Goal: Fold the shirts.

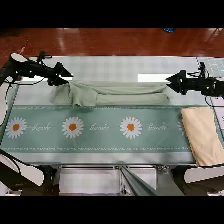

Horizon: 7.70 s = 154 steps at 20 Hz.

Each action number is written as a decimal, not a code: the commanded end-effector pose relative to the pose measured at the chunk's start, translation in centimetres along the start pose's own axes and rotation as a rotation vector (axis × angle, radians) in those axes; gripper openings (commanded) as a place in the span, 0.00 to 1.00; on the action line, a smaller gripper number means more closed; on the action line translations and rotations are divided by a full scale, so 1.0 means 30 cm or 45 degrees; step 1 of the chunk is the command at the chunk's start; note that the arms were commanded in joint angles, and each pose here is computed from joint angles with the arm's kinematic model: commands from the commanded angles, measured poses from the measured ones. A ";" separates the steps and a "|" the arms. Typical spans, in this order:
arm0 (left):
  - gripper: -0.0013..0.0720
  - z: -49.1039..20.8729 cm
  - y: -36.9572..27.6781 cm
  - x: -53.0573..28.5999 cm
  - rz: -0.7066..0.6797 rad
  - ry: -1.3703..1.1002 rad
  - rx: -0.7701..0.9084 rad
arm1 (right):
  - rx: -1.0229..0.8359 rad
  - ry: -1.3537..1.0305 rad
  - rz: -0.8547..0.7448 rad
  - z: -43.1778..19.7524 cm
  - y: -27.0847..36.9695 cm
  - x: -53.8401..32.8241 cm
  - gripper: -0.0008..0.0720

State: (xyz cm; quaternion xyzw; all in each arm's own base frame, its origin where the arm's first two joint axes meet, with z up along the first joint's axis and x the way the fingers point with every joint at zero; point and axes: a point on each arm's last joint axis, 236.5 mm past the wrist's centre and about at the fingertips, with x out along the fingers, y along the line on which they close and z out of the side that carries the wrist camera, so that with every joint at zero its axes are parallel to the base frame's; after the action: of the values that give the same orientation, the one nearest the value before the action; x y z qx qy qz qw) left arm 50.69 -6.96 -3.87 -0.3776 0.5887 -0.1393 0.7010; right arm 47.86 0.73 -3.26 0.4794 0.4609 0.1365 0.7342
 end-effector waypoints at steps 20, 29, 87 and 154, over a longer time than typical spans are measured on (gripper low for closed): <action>0.58 -0.450 -0.374 -0.260 0.179 -0.382 0.686 | -0.213 0.383 -0.183 -0.239 0.017 0.162 0.04; 0.04 -0.672 -0.512 0.193 0.116 -0.028 0.828 | -0.636 0.126 -0.311 -0.435 0.313 -0.300 0.04; 0.04 -0.797 -0.159 -0.377 0.128 -0.432 0.433 | -0.557 0.006 -0.607 -0.565 0.163 -0.121 0.58; 0.04 -0.767 -0.159 -0.327 0.133 -0.420 0.428 | 0.678 0.087 -1.403 -0.852 -0.356 -1.220 0.58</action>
State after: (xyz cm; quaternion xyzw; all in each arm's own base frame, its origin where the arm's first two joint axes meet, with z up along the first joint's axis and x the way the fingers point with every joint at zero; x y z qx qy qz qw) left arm 27.60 -12.35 5.96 -0.2419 0.4573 -0.1366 0.8448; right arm 8.83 -15.41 7.94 0.3281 0.6316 -0.3568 0.6051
